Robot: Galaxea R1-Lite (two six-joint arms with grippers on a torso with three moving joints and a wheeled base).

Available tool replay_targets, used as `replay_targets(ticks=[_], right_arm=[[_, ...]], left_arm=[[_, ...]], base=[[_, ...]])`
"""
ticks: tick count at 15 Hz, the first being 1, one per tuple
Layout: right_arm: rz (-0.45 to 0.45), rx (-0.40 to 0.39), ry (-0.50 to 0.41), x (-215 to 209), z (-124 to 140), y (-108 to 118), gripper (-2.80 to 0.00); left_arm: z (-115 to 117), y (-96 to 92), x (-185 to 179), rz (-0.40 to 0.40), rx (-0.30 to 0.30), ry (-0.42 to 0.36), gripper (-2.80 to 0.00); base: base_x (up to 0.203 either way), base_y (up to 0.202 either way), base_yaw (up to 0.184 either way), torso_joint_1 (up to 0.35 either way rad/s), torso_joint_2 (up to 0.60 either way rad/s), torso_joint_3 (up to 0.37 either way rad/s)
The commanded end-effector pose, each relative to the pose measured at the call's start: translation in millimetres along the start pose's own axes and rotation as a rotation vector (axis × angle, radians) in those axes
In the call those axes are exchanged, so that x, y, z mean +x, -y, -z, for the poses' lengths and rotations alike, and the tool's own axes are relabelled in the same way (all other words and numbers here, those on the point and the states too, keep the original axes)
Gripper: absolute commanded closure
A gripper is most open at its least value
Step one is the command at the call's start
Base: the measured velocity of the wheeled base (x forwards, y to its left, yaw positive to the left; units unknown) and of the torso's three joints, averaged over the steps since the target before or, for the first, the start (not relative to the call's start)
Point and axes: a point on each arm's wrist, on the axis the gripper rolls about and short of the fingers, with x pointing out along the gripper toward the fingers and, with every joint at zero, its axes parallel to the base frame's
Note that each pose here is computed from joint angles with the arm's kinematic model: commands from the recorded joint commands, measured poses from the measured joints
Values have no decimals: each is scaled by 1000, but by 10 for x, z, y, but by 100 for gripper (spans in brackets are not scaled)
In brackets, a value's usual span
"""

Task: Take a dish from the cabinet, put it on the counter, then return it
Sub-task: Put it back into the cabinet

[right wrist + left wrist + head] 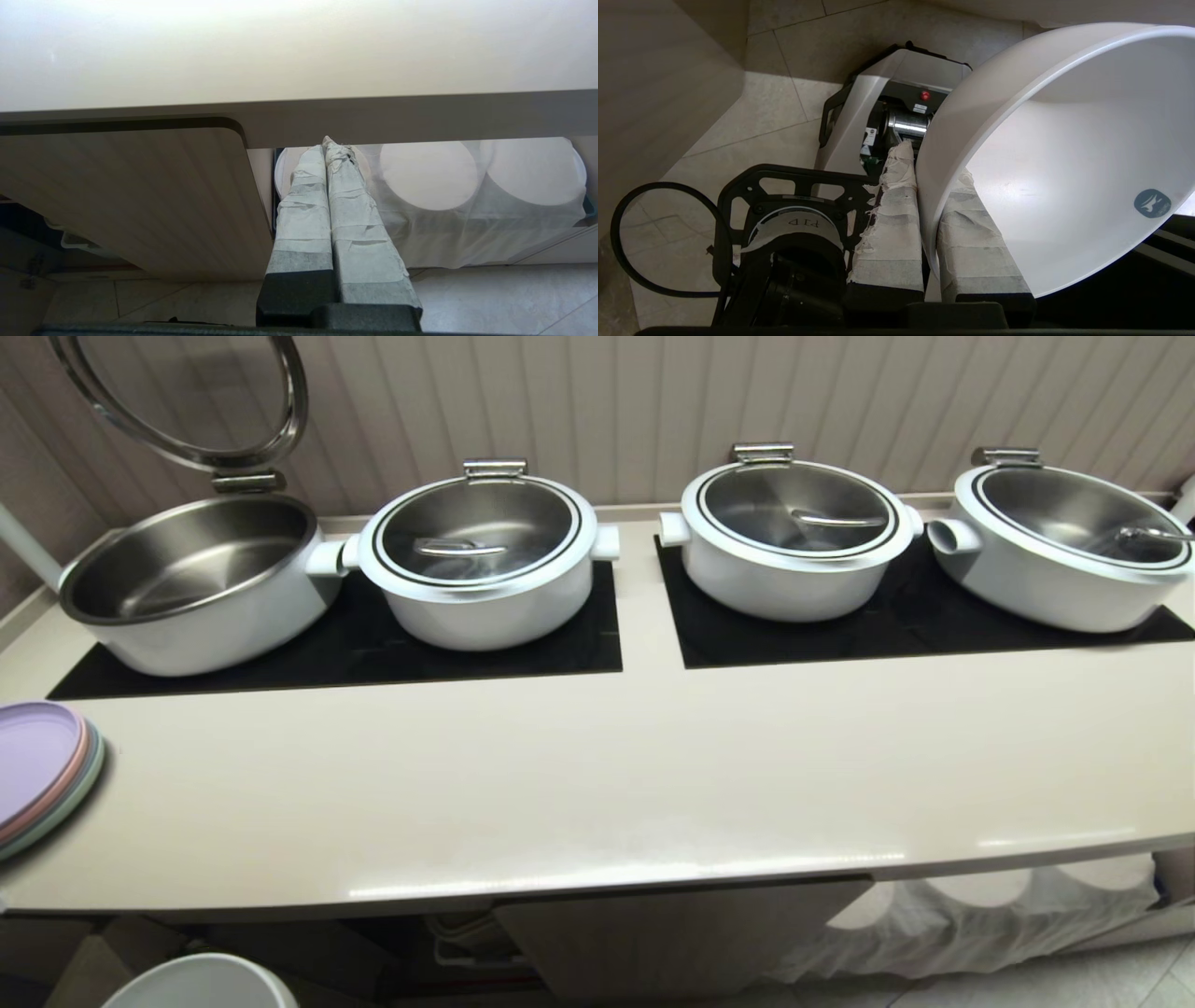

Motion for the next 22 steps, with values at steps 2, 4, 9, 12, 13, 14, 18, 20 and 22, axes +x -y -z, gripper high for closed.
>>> replay_targets(ticks=[2, 4, 9, 12, 13, 14, 18, 20, 22], right_arm=[[0, 0, 0, 0, 0, 0, 0], [0, 0, 0, 0, 0, 0, 0], [0, 0, 0, 0, 0, 0, 0], [0, 0, 0, 0, 0, 0, 0], [0, 0, 0, 0, 0, 0, 0], [0, 0, 1, 0, -2, 0, 0], [-1, 0, 0, 0, 0, 0, 0], [0, 0, 0, 0, 0, 0, 0], [0, 0, 0, 0, 0, 0, 0]], left_arm=[[36, -26, -14, 2, -3, 7, 0], [36, -27, -25, 4, -3, 14, 0], [45, -34, -43, 14, -3, 21, 0], [85, -61, -98, 42, 2, 48, 0], [97, -68, -106, 49, 4, 51, 0], [104, -74, -111, 52, 4, 55, 0], [115, -81, -114, 57, 5, 55, 0], [112, -78, -105, 53, 6, 50, 0], [110, -76, -103, 53, 6, 49, 0]], base=[[0, 0, 0, 0, 0, 0], [0, 0, 0, 0, 0, 0], [0, 0, 0, 0, 0, 0], [0, 0, 0, 0, 0, 0], [0, 0, 0, 0, 0, 0], [0, 0, 0, 0, 0, 0], [0, 0, 0, 0, 0, 0], [0, 0, 0, 0, 0, 0], [0, 0, 0, 0, 0, 0]])
